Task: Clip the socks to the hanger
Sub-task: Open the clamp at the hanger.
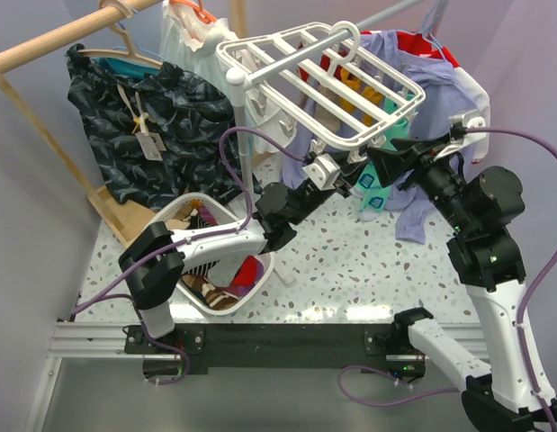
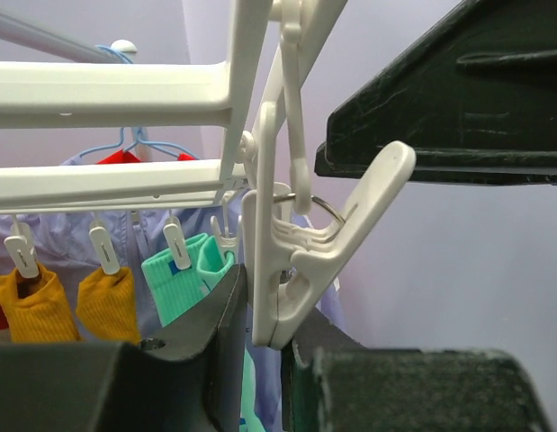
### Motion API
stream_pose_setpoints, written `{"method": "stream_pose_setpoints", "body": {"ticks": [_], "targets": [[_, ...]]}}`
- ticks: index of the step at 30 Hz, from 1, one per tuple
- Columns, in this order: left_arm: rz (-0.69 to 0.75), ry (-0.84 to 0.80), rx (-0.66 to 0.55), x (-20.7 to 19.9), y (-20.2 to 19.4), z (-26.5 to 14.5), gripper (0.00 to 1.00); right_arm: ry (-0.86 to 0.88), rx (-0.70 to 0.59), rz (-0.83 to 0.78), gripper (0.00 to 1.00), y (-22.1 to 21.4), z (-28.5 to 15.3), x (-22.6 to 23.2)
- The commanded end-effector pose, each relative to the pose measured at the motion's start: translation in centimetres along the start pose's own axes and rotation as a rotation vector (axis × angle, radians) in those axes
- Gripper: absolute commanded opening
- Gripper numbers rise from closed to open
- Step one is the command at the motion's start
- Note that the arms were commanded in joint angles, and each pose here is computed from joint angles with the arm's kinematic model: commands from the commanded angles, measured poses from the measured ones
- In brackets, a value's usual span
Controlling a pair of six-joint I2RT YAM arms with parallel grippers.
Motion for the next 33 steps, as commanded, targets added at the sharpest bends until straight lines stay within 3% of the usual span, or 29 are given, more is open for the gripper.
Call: {"method": "stream_pose_setpoints", "body": {"ticks": [1,12,23,33], "targets": [[-0.026,0.004,-0.072,-0.2,3.2,0.4,0.0,-0.005,0.006,-0.036,0.65,-0.4,0.8,-0.4],[-0.03,-0.007,-0.071,-0.4,3.5,0.3,0.0,-0.022,0.054,-0.039,0.61,-2.2,2.5,-1.3],[-0.027,-0.013,-0.037,-0.5,3.0,0.1,0.0,-0.017,-0.005,-0.028,0.59,-0.6,3.1,-1.1],[-0.029,-0.024,-0.024,-0.7,3.0,0.0,0.0,-0.029,-0.003,-0.019,0.46,-0.9,3.4,-1.4]]}}
Point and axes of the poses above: each gripper's point midway between its finger pads, its own z axis out along the fingers, its own x axis along the line the jaws close on, y = z × x, the point moved 6 cm from there along -z, back along the fingers, and after that the axes turned 10 degrees about -z, right-handed, at the moved point
